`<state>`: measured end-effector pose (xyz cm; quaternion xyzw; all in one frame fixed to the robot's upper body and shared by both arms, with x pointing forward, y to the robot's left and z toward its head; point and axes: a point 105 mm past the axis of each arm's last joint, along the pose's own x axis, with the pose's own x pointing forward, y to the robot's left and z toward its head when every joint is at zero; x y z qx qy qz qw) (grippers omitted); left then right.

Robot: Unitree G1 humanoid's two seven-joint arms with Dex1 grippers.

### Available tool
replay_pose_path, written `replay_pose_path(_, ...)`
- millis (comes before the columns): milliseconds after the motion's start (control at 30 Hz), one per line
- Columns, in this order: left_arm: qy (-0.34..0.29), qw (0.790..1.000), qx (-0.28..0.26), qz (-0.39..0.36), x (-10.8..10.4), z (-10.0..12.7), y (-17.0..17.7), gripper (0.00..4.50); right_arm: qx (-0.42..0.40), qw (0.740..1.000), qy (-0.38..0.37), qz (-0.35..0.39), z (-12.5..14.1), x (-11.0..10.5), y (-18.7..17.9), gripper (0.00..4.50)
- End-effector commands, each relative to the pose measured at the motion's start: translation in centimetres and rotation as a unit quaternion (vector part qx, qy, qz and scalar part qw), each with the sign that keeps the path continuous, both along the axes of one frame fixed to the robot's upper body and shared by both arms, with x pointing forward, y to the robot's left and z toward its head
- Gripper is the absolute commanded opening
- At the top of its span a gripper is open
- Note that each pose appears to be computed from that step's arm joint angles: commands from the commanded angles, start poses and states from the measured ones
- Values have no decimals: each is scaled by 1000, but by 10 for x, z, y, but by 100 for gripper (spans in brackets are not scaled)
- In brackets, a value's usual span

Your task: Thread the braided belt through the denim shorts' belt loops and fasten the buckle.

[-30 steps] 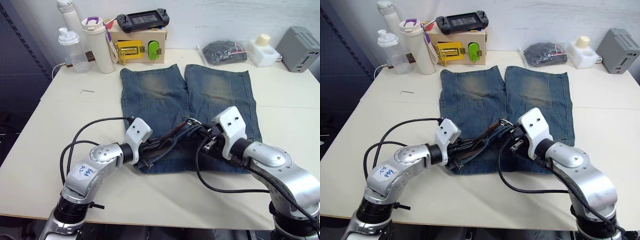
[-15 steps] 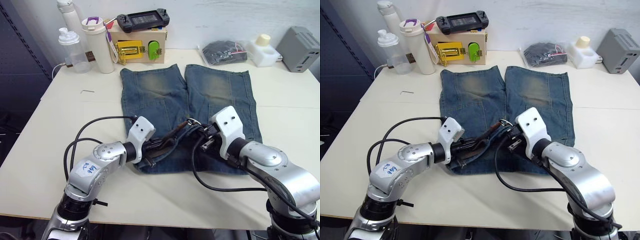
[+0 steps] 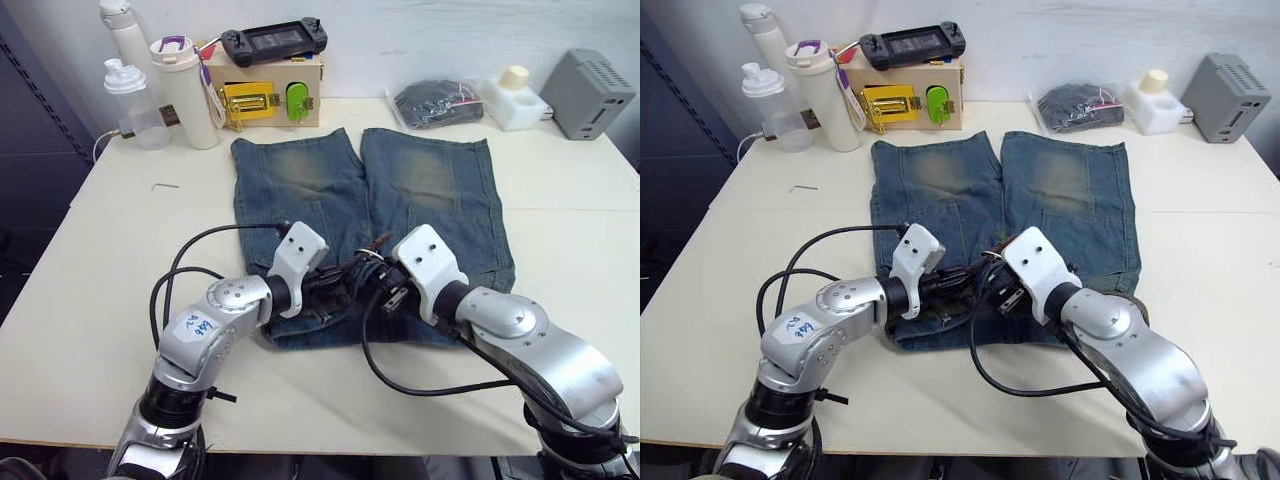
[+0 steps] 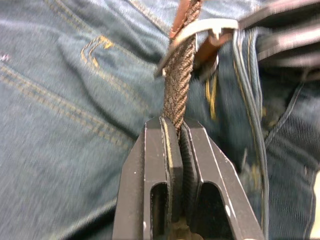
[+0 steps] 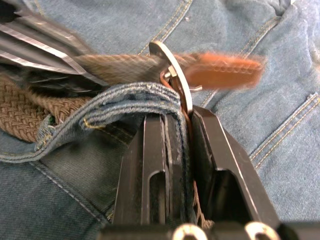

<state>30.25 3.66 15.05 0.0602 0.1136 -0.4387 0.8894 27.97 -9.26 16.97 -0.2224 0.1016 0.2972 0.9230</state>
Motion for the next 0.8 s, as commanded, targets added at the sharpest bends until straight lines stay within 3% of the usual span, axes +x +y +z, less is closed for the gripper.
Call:
replay_pose_path(33, -48, 998, -10, -34, -2, 16, -17, 0, -22, 998, 0, 62, -3, -14, 18, 10)
replay_pose_path(200, -53, 998, -17, -40, 1, 14, -20, 0, -62, 992, -8, 110, -4, -20, 21, 10)
replay_pose_path(300, -53, 998, -17, -42, 2, 12, -21, 0, -44, 992, -15, 120, 5, -20, 17, 10)
replay_pose_path(400, -51, 998, -20, -41, 2, 9, -22, 0, -30, 991, -7, 129, 20, -20, -3, 124)
replay_pose_path(433, -51, 998, -20, -41, 2, 8, -22, 0, -25, 991, -4, 132, 26, -20, -9, 135)
replay_pose_path(467, -52, 998, -20, -41, 2, 8, -22, 0, -20, 990, 0, 140, 32, -20, -14, 189)
replay_pose_path(500, -53, 998, -21, -42, 2, 8, -23, 0, -16, 989, 3, 148, 37, -22, -18, 198)
replay_pose_path(700, -64, 997, -18, -40, 4, 8, -23, 0, 6, 984, -12, 180, 73, -21, -39, 198)
replay_pose_path(800, -76, 996, -10, -39, 5, 9, -22, 0, -48, 980, -73, 176, 80, -8, -45, 198)
